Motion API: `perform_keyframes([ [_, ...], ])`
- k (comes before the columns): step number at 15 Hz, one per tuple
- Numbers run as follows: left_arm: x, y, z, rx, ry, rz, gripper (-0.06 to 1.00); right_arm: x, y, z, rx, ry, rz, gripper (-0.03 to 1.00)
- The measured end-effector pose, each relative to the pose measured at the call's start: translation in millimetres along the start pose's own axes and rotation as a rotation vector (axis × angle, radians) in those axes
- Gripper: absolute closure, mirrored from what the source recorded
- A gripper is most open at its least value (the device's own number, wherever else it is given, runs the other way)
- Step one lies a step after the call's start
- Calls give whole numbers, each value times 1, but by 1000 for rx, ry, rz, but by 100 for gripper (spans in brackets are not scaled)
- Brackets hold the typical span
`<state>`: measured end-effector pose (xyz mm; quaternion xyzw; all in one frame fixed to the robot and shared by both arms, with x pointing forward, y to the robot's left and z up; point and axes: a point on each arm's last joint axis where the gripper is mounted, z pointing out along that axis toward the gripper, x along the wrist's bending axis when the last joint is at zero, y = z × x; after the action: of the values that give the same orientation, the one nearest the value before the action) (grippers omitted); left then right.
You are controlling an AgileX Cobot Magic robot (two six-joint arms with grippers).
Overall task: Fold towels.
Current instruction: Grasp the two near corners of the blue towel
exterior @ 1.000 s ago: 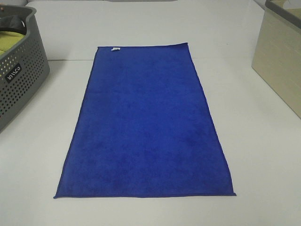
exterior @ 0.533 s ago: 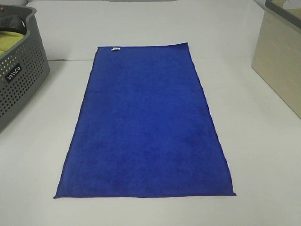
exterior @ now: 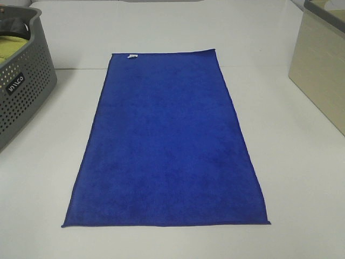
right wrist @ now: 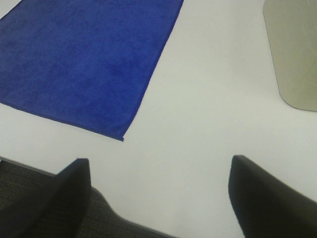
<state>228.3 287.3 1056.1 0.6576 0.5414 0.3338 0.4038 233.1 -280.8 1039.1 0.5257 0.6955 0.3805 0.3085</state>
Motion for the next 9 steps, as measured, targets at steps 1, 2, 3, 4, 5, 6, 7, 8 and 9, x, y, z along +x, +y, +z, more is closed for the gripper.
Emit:
perform_keyframes([
  [1, 0, 0, 0, 0, 0, 0, 35, 0, 0, 0, 0, 0, 0, 22],
  [2, 0, 0, 0, 0, 0, 0, 35, 0, 0, 0, 0, 0, 0, 22],
  [3, 0, 0, 0, 0, 0, 0, 35, 0, 0, 0, 0, 0, 0, 22],
  [4, 0, 0, 0, 0, 0, 0, 35, 0, 0, 0, 0, 0, 0, 22],
  [5, 0, 0, 0, 0, 0, 0, 35, 0, 0, 0, 0, 0, 0, 22],
  [6, 0, 0, 0, 0, 0, 0, 35, 0, 0, 0, 0, 0, 0, 22],
  [7, 0, 0, 0, 0, 0, 0, 35, 0, 0, 0, 0, 0, 0, 22],
  [8, 0, 0, 0, 0, 0, 0, 35, 0, 0, 0, 0, 0, 0, 22],
  [9, 0, 0, 0, 0, 0, 0, 35, 0, 0, 0, 0, 0, 0, 22],
])
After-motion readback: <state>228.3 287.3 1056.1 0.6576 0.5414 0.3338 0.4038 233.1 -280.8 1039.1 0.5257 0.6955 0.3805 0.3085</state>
